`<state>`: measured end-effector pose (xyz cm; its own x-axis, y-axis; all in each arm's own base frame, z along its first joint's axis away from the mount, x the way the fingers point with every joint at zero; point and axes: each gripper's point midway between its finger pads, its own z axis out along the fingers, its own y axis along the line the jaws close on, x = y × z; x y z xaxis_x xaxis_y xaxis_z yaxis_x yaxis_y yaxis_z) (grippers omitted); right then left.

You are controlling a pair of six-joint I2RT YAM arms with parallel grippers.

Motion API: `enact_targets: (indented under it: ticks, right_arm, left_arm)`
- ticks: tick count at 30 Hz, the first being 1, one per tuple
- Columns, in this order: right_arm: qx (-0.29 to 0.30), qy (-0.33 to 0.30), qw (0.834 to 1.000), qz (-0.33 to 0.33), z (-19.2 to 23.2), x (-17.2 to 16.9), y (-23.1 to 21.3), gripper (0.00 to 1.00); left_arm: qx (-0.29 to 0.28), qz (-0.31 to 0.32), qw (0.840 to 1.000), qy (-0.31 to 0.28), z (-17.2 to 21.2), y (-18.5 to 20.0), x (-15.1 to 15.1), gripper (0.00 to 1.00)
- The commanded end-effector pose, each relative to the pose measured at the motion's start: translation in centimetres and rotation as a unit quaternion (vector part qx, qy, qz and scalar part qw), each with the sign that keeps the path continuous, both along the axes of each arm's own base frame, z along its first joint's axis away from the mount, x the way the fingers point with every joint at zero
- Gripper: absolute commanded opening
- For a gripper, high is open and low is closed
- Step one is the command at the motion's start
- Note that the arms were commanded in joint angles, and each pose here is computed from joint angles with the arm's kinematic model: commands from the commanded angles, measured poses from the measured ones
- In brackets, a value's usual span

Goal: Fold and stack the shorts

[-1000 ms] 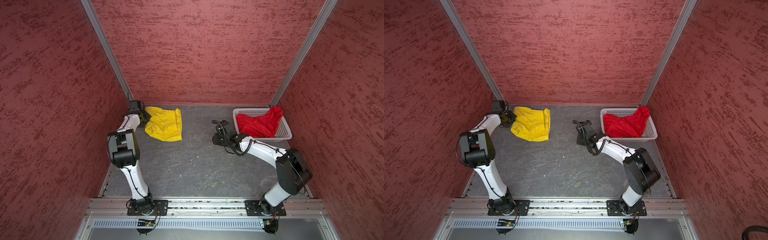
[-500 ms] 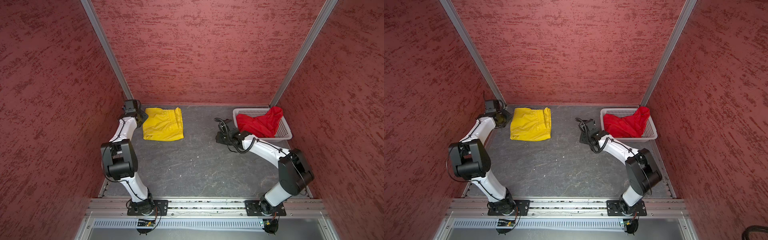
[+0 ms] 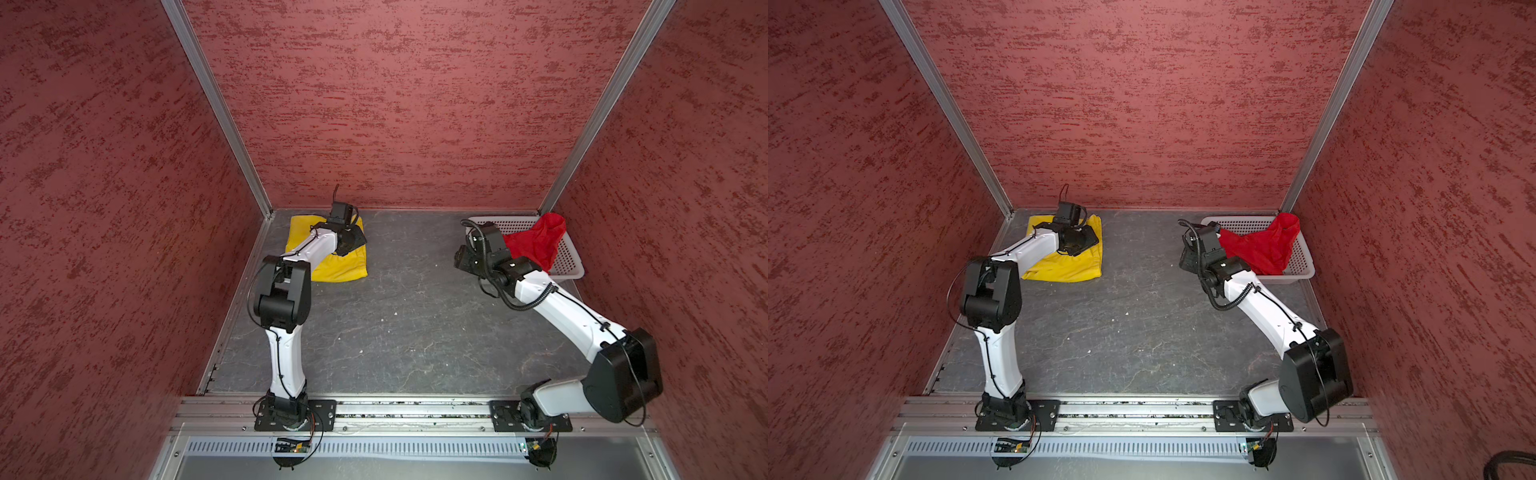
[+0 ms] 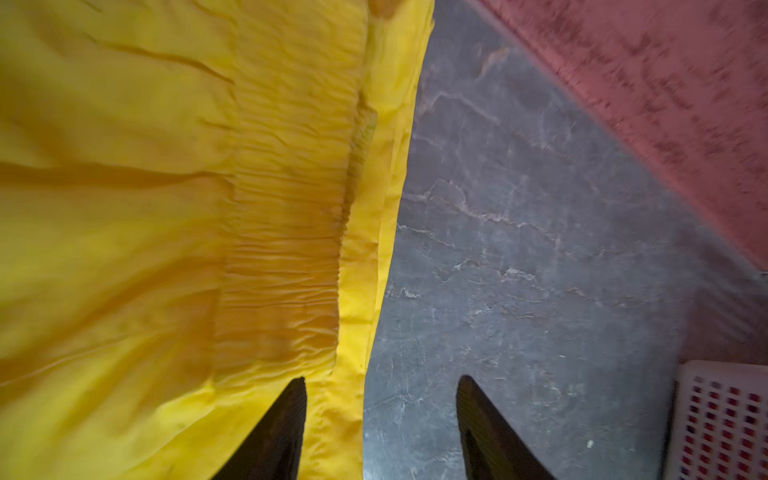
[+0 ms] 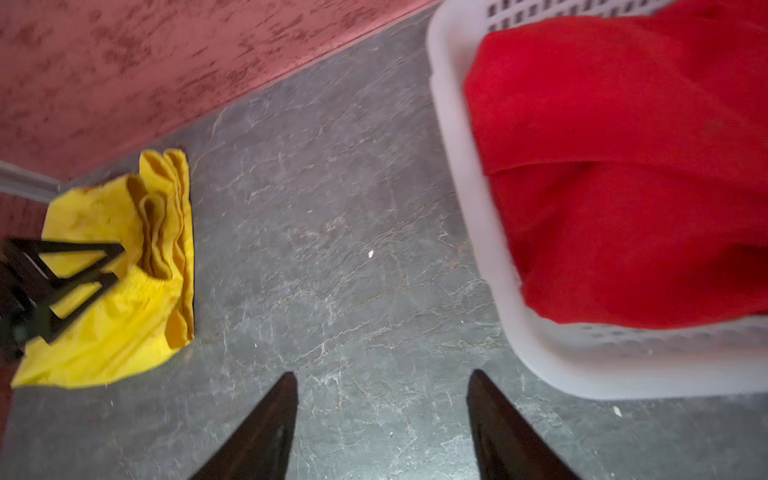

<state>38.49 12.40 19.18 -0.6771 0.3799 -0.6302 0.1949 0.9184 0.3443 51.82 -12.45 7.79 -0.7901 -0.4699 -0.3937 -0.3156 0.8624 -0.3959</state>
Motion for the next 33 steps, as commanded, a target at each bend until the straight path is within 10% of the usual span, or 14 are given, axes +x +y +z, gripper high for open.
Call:
enact_targets:
  ticks: [1,6,20,23,25,27,33]
  right_arm:
    - [-0.024,0.002,0.999,-0.046,0.6,-0.1,-3.4,0.81]
    - [-0.061,0.031,0.994,-0.082,-0.2,1.7,-7.3,0.98]
    - [-0.075,0.077,0.987,-0.122,-5.5,8.0,-13.8,0.96]
    - [-0.051,0.075,0.989,-0.112,-6.6,9.6,-14.1,0.72]
    - [-0.018,0.069,0.992,-0.108,-6.7,10.5,-14.2,0.22]
    - [-0.004,0.057,0.992,-0.111,-5.5,11.2,-14.5,0.00]
    - [-0.012,-0.053,0.991,-0.120,6.9,11.3,-15.0,0.00]
  left_arm:
    - [0.012,-0.004,1.000,0.018,-1.7,0.3,0.6,0.59]
    - [0.025,0.011,0.999,0.045,-4.2,2.1,0.9,0.58]
    - [-0.025,0.076,0.996,0.041,-3.8,8.9,0.9,0.58]
    - [-0.038,0.063,0.997,0.034,-2.9,7.5,1.1,0.57]
    - [-0.043,0.053,0.997,0.027,-2.1,6.6,1.1,0.57]
    - [-0.048,0.045,0.998,0.019,-1.0,5.9,1.1,0.58]
    - [-0.063,0.026,0.997,-0.030,4.5,4.2,0.7,0.61]
